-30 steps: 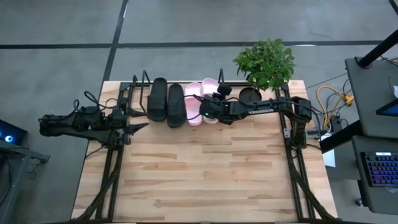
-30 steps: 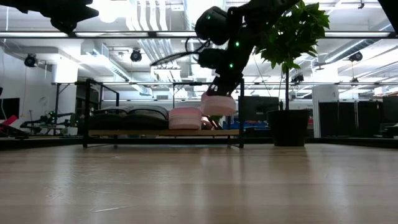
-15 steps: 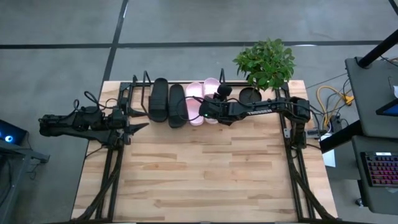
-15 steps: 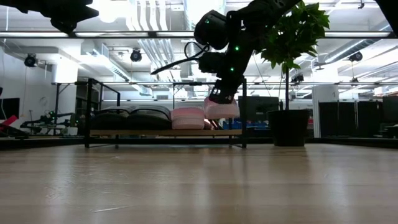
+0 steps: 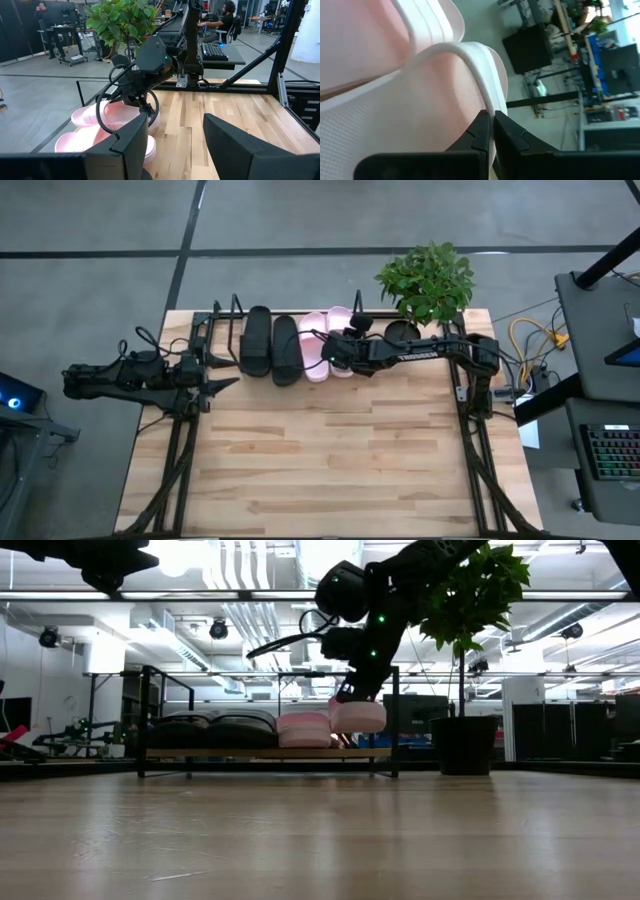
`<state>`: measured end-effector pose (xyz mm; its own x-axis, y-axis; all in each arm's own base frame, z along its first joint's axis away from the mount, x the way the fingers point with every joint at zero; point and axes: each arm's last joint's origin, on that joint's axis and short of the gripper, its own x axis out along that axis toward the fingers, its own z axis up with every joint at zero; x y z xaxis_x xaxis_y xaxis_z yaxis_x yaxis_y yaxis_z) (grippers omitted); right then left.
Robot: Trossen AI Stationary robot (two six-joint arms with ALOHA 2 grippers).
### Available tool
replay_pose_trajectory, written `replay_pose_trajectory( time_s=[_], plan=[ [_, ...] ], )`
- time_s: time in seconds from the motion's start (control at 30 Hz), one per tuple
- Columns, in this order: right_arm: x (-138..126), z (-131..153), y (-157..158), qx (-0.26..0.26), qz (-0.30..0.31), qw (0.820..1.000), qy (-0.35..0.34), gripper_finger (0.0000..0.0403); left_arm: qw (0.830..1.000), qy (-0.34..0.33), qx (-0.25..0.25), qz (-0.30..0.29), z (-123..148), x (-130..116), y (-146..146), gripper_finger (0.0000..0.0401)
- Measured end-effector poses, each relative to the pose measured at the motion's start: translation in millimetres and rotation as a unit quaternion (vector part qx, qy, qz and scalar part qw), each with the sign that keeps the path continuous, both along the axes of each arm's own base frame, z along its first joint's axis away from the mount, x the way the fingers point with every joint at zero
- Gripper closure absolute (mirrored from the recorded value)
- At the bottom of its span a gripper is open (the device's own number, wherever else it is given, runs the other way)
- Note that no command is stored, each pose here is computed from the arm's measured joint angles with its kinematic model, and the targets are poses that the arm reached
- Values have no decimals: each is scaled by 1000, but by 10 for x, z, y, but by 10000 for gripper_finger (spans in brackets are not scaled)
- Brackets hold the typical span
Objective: Pick and place slides into the shelf
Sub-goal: Put the pink slipper on the shelf, then return to Home Position
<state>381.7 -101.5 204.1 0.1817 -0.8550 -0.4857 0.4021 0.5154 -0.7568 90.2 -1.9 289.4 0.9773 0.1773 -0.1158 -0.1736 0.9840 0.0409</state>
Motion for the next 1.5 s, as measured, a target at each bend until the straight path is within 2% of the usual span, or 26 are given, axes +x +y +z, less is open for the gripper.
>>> replay_pose_trajectory(
  time_s=[0.5, 1.0, 1.2, 1.5],
  plan=[
    [-28, -56, 3, 21, 12, 1000, 7, 387, 1000, 1, 0, 0, -1, 0, 0, 225],
    [16, 43, 48, 16, 19, 1000, 7, 284, 1000, 1, -1, 0, -2, 0, 0, 225],
    [78, 143, 114, 12, 29, 999, -10, 265, 1000, 1, -1, 0, -2, 0, 0, 225],
    [77, 159, 102, 4, 45, 999, 18, 244, 1000, 1, -1, 0, -1, 0, 0, 225]
  ],
)
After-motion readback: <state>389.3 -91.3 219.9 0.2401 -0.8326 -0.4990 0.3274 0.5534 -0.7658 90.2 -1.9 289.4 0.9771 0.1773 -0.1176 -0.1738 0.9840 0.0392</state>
